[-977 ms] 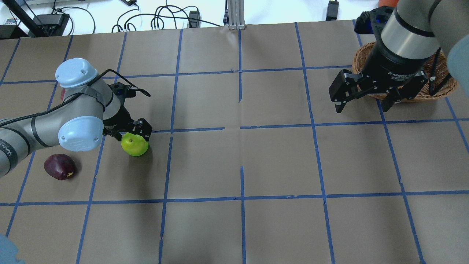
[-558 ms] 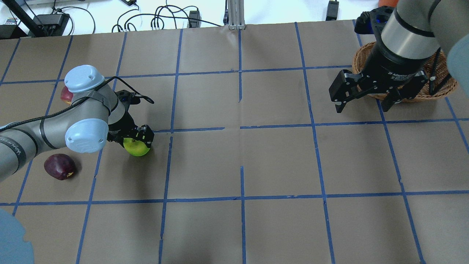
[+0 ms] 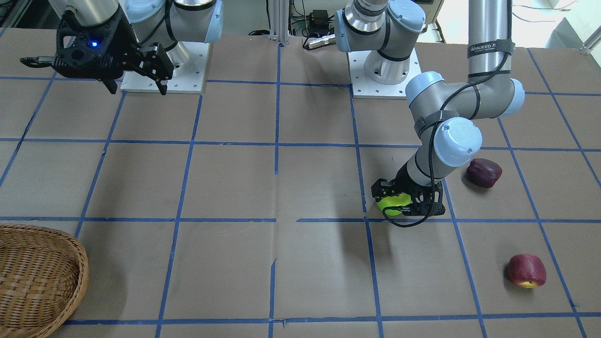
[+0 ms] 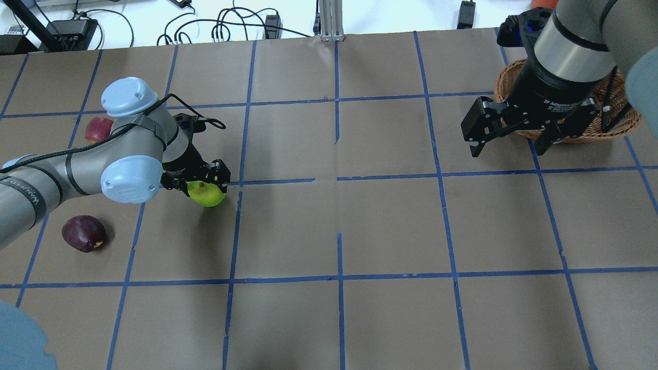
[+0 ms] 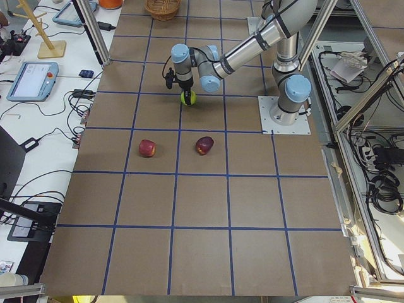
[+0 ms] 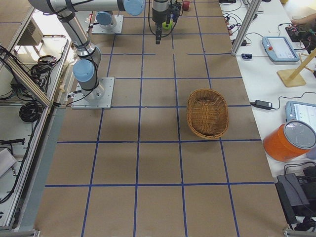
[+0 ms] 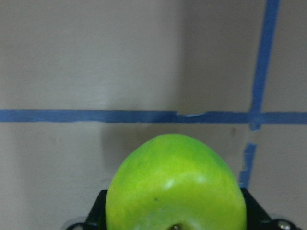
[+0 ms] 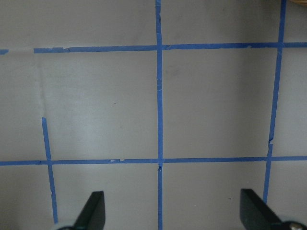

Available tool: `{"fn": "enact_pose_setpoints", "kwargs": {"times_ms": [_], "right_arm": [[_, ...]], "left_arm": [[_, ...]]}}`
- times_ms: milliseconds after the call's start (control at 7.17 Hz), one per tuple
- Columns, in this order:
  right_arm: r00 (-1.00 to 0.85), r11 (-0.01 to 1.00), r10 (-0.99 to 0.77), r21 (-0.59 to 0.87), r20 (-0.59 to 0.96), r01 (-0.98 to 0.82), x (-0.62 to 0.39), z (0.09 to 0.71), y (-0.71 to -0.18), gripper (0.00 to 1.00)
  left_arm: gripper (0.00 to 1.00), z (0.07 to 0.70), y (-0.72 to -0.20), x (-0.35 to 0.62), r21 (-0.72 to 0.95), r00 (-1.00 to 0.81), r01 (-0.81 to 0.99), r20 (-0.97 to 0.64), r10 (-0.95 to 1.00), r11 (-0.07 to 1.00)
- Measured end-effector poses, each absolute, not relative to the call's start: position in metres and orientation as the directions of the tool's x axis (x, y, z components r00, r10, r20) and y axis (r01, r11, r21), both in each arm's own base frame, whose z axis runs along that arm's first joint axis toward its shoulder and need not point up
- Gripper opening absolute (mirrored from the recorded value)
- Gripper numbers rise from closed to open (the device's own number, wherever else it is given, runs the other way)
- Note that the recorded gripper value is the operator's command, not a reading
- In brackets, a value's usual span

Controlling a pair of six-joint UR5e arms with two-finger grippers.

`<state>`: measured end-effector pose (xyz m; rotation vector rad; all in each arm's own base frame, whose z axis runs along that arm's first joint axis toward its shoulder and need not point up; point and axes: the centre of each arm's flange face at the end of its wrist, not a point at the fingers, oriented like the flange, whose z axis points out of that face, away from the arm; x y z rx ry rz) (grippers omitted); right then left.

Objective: Put all apples into basket
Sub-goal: 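Carry the green apple to the table center and release it, then grasp the green apple with the right gripper while the left gripper reaches the purple apple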

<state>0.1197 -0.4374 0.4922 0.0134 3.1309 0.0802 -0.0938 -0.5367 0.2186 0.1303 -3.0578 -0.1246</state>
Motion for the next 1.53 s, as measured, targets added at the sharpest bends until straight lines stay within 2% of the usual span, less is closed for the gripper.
{"fn": "enact_pose_setpoints", "kwargs": {"times_ms": [140, 419, 558, 977, 1256, 1535], "right_arm": [[-1.000, 0.999, 0.008, 0.053, -0.009, 0.007, 0.119, 0.491, -0.438, 1.00], [-1.000, 0.998, -0.003, 0.056, -0.009, -0.004, 0.119, 0.488, -0.439, 1.00], [-1.000, 0.999, -0.008, 0.047, -0.008, -0.008, 0.120, 0.488, -0.440, 1.00], [-1.000, 0.998, -0.011, 0.060, -0.012, -0.012, 0.121, 0.475, -0.452, 1.00], [-1.000, 0.998, -0.012, 0.061, -0.016, -0.013, 0.123, 0.446, -0.482, 1.00], [-0.999, 0.999, -0.041, 0.026, -0.022, -0.041, 0.147, 0.414, -0.512, 1.00]], "left_arm": [[0.13, 0.233, -0.543, -0.148, 0.077, -0.985, -0.135, 0.095, -0.142, 0.988], [0.20, 0.226, -0.523, -0.280, 0.064, -0.975, -0.191, 0.106, -0.197, 0.980], [0.97, 0.213, -0.512, -0.322, 0.049, -0.969, -0.214, 0.115, -0.218, 0.976], [1.00, 0.208, -0.521, -0.340, 0.023, -0.950, -0.278, 0.139, -0.278, 0.960], [1.00, 0.242, -0.561, -0.274, 0.028, -0.946, -0.297, 0.124, -0.298, 0.954], [1.00, 0.279, -0.575, -0.177, 0.091, -0.986, -0.165, 0.011, -0.167, 0.982]]}}
